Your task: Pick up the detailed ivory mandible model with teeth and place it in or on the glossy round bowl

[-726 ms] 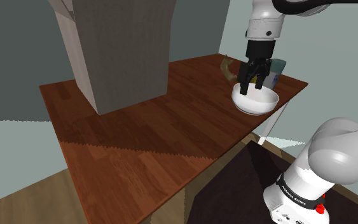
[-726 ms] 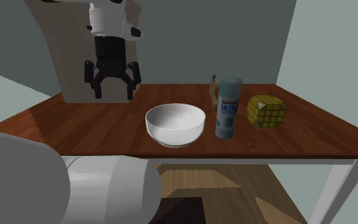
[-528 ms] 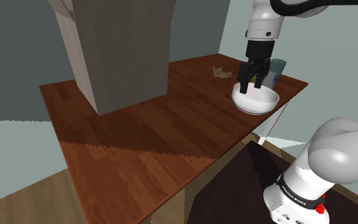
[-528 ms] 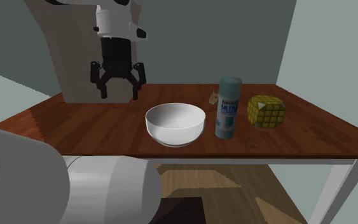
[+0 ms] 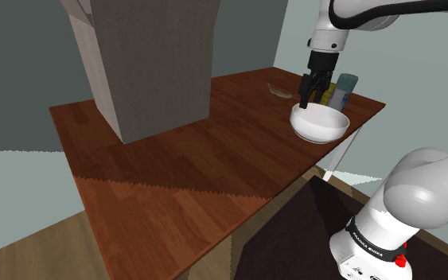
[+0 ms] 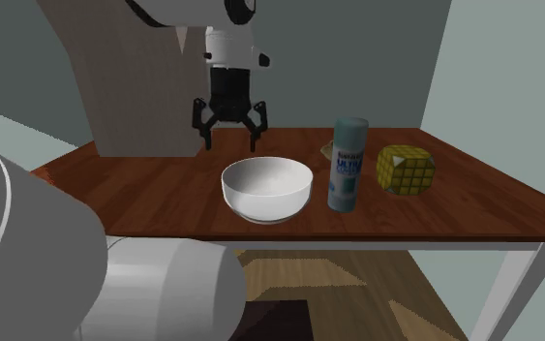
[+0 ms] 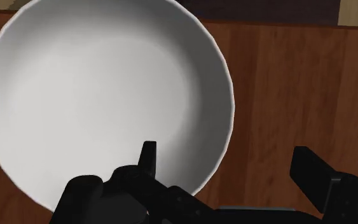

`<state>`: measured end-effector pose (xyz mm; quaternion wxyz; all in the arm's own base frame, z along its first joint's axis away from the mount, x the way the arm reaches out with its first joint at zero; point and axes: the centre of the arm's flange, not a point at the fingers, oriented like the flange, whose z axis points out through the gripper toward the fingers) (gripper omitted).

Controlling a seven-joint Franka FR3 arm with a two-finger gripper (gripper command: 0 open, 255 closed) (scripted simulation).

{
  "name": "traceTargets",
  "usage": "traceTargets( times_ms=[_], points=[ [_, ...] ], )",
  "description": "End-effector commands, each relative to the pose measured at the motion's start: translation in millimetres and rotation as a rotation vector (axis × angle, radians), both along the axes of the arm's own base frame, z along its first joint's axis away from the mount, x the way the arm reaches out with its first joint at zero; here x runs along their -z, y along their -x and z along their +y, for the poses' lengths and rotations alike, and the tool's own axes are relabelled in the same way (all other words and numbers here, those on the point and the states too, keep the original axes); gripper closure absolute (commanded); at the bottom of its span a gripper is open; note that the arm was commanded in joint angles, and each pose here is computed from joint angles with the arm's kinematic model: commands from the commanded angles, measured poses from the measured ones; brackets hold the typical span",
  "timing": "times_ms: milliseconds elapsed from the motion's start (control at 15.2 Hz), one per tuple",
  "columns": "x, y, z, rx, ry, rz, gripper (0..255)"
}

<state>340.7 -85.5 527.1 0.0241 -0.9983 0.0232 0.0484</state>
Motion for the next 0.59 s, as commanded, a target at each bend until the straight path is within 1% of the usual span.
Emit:
traceTargets(
  times_ms=[0, 528],
  points=[
    [5, -14, -25, -0.017, -0.004, -0.019, 0],
    [21, -62, -114, -0.078, -0.027, -0.092, 0]
  ],
)
